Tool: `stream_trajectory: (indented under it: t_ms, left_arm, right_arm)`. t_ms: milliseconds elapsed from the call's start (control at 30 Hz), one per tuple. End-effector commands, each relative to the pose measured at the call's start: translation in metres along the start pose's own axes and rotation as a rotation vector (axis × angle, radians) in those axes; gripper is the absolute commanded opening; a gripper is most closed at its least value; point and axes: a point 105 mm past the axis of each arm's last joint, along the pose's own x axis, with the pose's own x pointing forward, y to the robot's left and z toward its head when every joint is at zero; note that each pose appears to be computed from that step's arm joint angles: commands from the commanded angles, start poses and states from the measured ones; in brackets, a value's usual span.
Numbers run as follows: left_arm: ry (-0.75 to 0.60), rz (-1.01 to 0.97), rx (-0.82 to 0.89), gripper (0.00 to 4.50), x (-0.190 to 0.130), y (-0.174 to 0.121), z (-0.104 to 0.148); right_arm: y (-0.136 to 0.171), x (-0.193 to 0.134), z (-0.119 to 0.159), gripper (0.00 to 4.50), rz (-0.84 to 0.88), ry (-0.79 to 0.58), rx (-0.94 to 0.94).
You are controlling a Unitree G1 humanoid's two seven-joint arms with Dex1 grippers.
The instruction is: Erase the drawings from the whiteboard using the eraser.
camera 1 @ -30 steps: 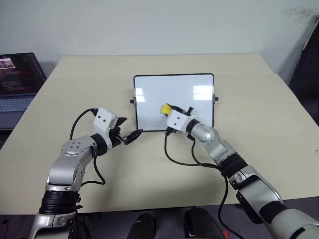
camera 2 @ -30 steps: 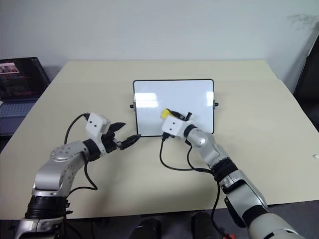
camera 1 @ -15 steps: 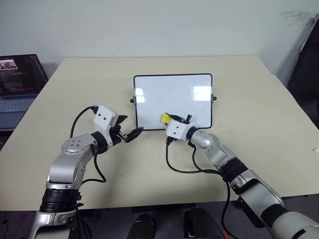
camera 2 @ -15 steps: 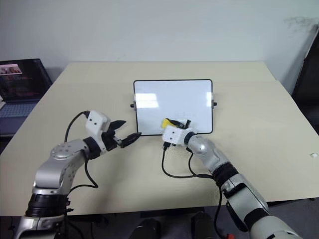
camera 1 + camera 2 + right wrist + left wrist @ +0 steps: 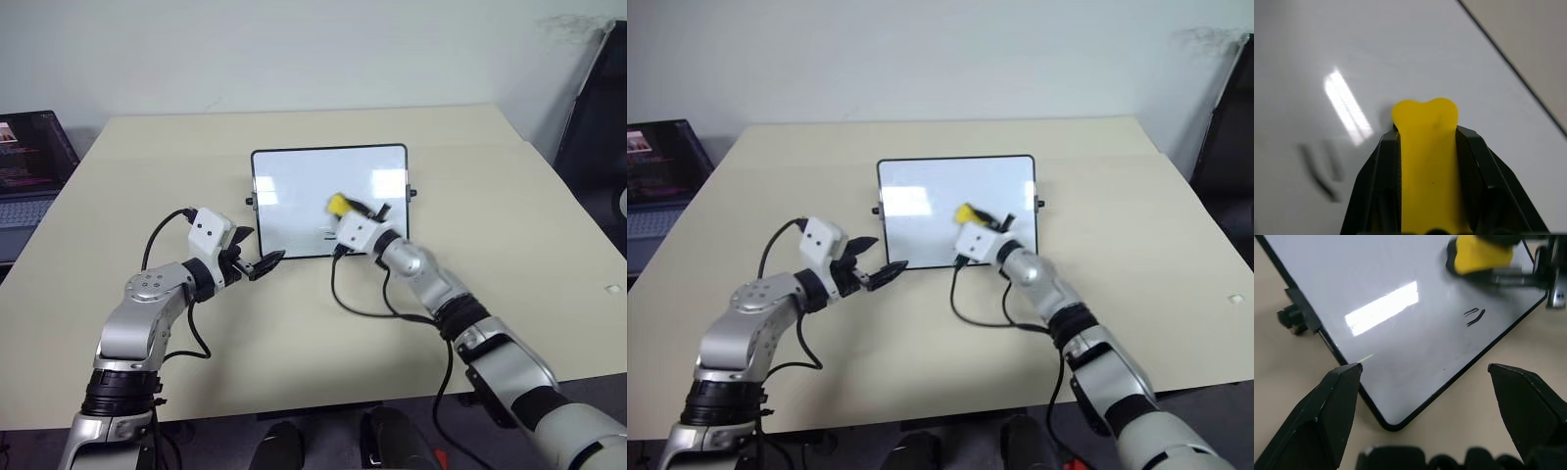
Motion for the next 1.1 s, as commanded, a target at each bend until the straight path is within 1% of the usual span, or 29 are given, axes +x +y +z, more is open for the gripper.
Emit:
stream_trajectory:
  t_ms: [33,100,167,267,367,500,633,833,900,967,1100]
  left_arm:
    - [-0.045,0.004,0.030,4.50,-0.003,0.001,0.016]
    - [-0.035,0.004,0.020,4.50,-0.004,0.002,0.013]
    - [-0.019,0.003,0.011,4.50,-0.005,0.003,0.010]
    - [0.001,0.001,0.008,4.50,-0.006,0.004,0.005]
    - [0.020,0.006,0.004,4.50,-0.009,0.006,0.000]
    - [0.022,0.006,-0.001,4.50,-0.009,0.006,-0.001]
    - [0.023,0.005,-0.009,4.50,-0.010,0.006,-0.002]
    - [0.020,0.000,-0.014,4.50,-0.010,0.004,-0.002]
    - [0.020,-0.002,-0.015,4.50,-0.010,0.003,-0.002]
    - [0.020,-0.004,-0.016,4.50,-0.009,0.003,-0.002]
    - [0.018,-0.010,-0.015,4.50,-0.008,0.002,-0.001]
  right_arm:
    - [0.042,-0.009,-0.020,1.17,0.158,0.082,-0.001]
    - [0.049,-0.011,-0.021,1.17,0.188,0.090,-0.001]
    - [0.048,-0.011,-0.023,1.17,0.184,0.104,0.001]
    - [0.035,-0.012,-0.030,1.17,0.135,0.135,0.011]
    - [0.009,-0.018,-0.049,1.17,0.071,0.215,0.014]
    - [-0.003,-0.033,-0.069,1.17,0.070,0.286,-0.009]
    - [-0.007,-0.050,-0.087,1.17,0.079,0.345,-0.020]
    - [-0.003,-0.070,-0.101,1.17,0.112,0.389,-0.060]
    - [-0.001,-0.073,-0.103,1.17,0.117,0.394,-0.067]
    - [0.000,-0.071,-0.098,1.17,0.117,0.378,-0.075]
    - [0.004,-0.054,-0.079,1.17,0.116,0.317,-0.085]
